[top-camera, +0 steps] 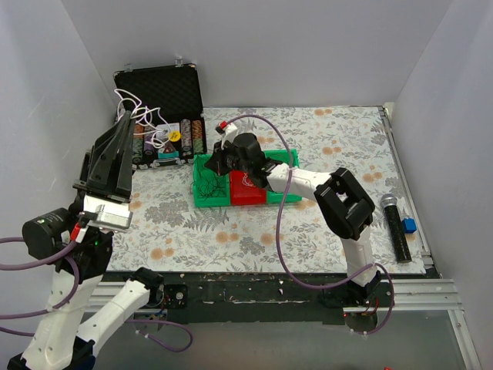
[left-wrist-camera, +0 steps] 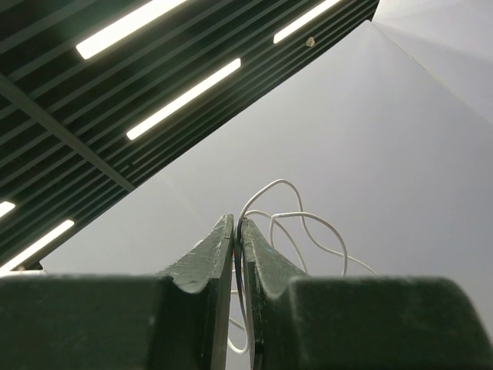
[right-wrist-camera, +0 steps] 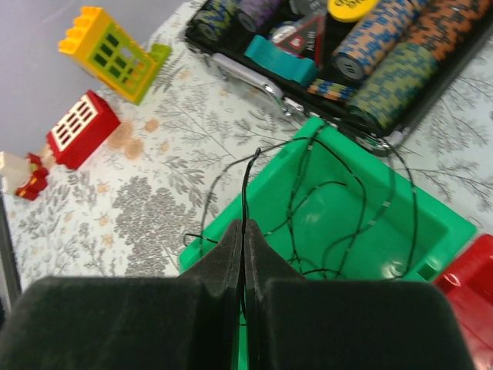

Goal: Untangle the cables

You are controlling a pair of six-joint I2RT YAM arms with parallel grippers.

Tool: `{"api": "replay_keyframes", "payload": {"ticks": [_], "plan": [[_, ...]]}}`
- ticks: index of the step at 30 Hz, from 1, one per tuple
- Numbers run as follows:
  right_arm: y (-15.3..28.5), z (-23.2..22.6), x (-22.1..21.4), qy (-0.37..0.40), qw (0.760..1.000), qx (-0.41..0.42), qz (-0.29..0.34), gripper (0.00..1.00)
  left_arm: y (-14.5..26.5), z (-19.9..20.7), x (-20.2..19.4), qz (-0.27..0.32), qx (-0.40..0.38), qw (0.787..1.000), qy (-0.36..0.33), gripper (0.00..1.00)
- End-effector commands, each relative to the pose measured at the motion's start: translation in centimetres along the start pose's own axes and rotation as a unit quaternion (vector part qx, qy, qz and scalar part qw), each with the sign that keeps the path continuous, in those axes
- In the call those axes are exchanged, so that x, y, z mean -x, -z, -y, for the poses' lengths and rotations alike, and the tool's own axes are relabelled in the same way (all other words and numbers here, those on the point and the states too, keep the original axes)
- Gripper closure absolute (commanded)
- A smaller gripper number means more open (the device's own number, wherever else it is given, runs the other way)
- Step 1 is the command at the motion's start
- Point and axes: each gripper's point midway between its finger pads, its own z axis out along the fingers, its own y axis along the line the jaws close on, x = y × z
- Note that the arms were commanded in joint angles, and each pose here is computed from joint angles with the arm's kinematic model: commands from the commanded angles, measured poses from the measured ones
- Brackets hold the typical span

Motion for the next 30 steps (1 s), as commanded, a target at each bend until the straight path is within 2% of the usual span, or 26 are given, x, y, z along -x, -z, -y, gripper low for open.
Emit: {"api": "replay_keyframes", "payload": {"ticks": [1,3,5,10,12,13,18,21,25,30], "plan": [[-0.1,2.2,2.0,-0.003,0.997,-0.069,0.02,0.99,0.2,0.3,-0.6,-0.012,-0.005,1.0,-0.002,0.91],[0.0,2.9,1.4,-0.008,0.996,-0.087,0.007,0.99,0.2,0.6,-0.8,-0.014,-0.01,1.0,0.001,0.92],[0.1,3.2,1.5,-0.007,0.995,-0.098,0.001,0.88,0.2,1.3,-1.3,-0.019,-0.019,1.0,0.009,0.91],[0.2,3.7,2.7,-0.006,0.992,-0.123,-0.007,0.4,0.6,3.1,-4.3,-0.069,-0.026,0.996,0.056,0.91],[0.6,2.7,3.9,-0.007,0.995,-0.101,0.003,0.26,1.1,4.3,-6.4,-0.106,-0.026,0.99,0.09,0.91],[1.1,2.5,4.5,-0.009,0.995,-0.096,0.009,0.22,1.4,5.0,-7.4,-0.124,-0.029,0.987,0.102,0.92],[4.7,2.1,8.0,-0.023,0.993,-0.098,0.056,0.21,3.2,8.6,-10.5,-0.165,-0.048,0.974,0.146,0.93],[8.9,3.3,10.6,-0.033,0.985,-0.13,0.103,0.25,4.0,11.3,-12.2,-0.19,-0.068,0.96,0.194,0.94],[15.9,5.5,13.4,-0.043,0.963,-0.204,0.17,0.27,5.4,17.2,-15.2,-0.231,-0.137,0.927,0.261,0.95],[22.4,8.3,12.4,-0.06,0.936,-0.285,0.195,0.27,7.1,24.0,-20.1,-0.281,-0.198,0.885,0.315,0.96]]}}
